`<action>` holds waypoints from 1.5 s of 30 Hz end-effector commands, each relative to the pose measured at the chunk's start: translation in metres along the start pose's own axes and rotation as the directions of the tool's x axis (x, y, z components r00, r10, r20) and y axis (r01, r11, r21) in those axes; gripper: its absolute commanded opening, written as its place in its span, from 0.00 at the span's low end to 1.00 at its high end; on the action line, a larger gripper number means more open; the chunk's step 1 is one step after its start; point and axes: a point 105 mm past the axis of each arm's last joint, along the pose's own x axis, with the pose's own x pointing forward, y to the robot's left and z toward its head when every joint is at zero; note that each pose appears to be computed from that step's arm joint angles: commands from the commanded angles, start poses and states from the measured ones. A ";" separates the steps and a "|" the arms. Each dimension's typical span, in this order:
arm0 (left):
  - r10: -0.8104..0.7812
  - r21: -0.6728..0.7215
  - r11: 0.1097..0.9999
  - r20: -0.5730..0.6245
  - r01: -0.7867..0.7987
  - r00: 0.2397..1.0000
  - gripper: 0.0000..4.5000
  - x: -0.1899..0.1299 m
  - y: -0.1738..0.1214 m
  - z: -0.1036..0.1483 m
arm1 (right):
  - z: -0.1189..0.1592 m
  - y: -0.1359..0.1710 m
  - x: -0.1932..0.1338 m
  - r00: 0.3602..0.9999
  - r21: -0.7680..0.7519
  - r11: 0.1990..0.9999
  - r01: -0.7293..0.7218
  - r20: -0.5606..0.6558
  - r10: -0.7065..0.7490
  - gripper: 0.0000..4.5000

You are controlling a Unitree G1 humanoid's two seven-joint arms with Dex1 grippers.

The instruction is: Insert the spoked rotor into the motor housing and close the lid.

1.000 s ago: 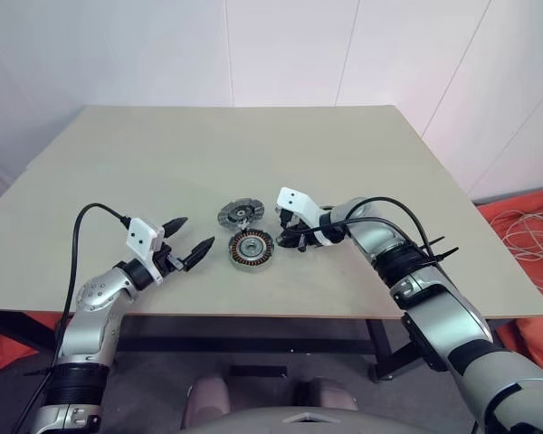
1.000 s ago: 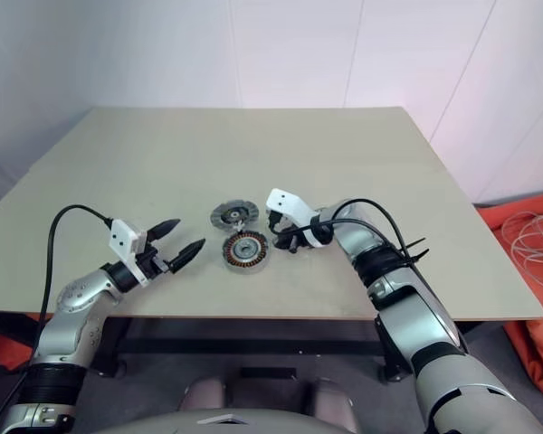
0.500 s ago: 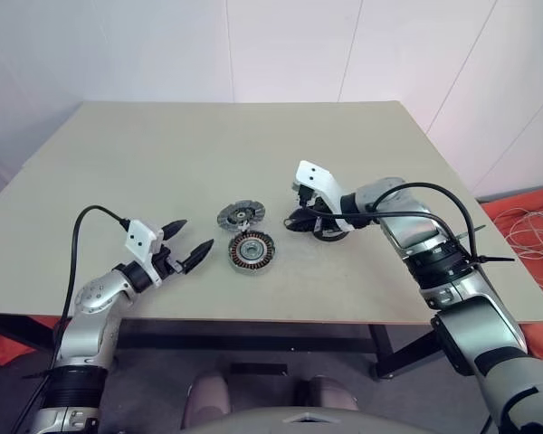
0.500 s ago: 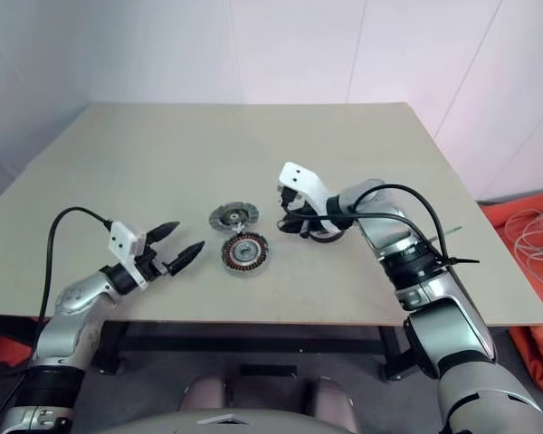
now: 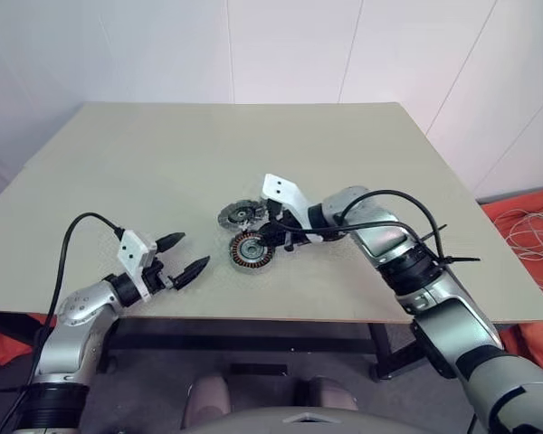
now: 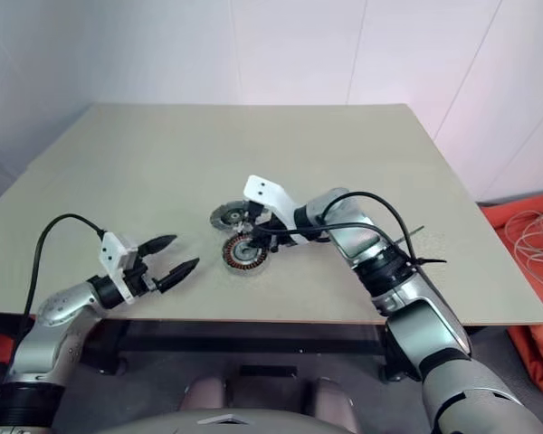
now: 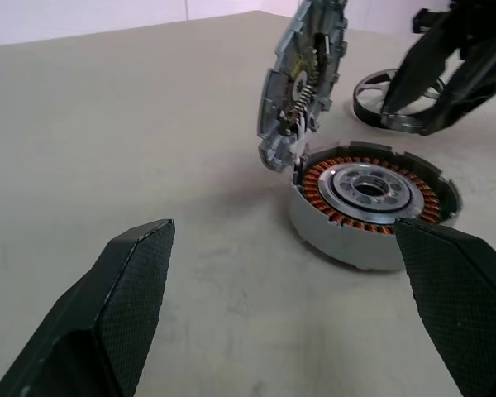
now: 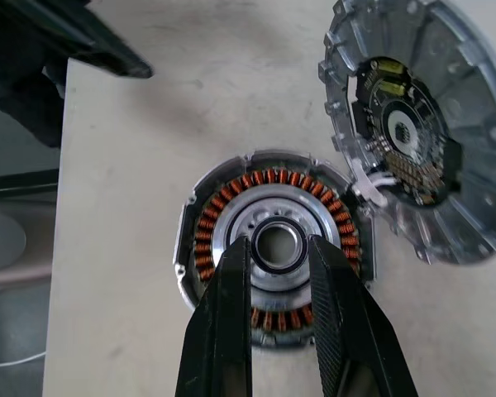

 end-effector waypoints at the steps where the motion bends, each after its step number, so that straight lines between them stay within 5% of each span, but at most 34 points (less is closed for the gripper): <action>1: -0.047 0.040 0.998 0.031 0.046 0.998 1.00 0.000 -0.005 0.016 | 0.006 -0.006 0.004 1.000 -0.034 0.999 0.012 0.006 -0.012 0.15; 45: -0.065 0.066 0.996 0.031 0.063 0.997 1.00 0.010 -0.004 0.016 | -0.002 -0.006 0.017 0.999 -0.019 1.000 0.017 -0.032 -0.017 0.15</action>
